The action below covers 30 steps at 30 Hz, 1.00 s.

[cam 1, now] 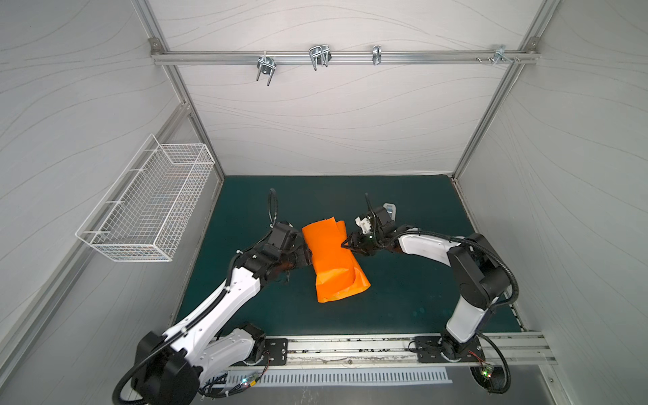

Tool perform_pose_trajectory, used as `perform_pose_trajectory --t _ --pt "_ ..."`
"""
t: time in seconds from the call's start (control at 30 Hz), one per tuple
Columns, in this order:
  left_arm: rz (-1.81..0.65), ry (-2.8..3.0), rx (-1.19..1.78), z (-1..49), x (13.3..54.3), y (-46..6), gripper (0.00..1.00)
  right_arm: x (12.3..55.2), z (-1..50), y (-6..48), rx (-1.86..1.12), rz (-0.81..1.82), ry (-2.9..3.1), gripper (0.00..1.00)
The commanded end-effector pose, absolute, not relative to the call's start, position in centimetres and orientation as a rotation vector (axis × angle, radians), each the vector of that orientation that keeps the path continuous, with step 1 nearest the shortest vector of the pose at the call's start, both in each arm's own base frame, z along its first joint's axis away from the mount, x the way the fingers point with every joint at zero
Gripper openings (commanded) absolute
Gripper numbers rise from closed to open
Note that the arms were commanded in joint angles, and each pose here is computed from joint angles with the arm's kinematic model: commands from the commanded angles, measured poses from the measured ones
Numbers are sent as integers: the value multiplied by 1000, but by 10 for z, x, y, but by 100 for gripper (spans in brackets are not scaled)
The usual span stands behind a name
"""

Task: Wrap a gift box in wrapping paper
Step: Smooth out the wrapping paper on the gift box.

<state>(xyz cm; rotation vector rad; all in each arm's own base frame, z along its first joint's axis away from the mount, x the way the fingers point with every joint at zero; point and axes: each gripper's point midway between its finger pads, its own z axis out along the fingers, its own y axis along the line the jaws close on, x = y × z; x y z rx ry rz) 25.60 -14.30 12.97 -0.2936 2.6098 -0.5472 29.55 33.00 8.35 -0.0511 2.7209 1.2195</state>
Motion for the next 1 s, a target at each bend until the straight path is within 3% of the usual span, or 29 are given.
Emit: perform_pose_trajectory --t 0.0,0.27,0.6,0.97 --pt "-786 2609 -271 131 270 -175 65 285 83 332 -50 1213 2746 42" --pt "-837 2665 -236 103 291 -196 58 281 88 333 -58 1217 2739 42" --pt "-835 2690 -120 112 321 -216 52 281 88 328 -50 1190 2741 42" --pt "-655 2803 -61 95 310 -206 48 287 91 322 -81 1124 2735 47"
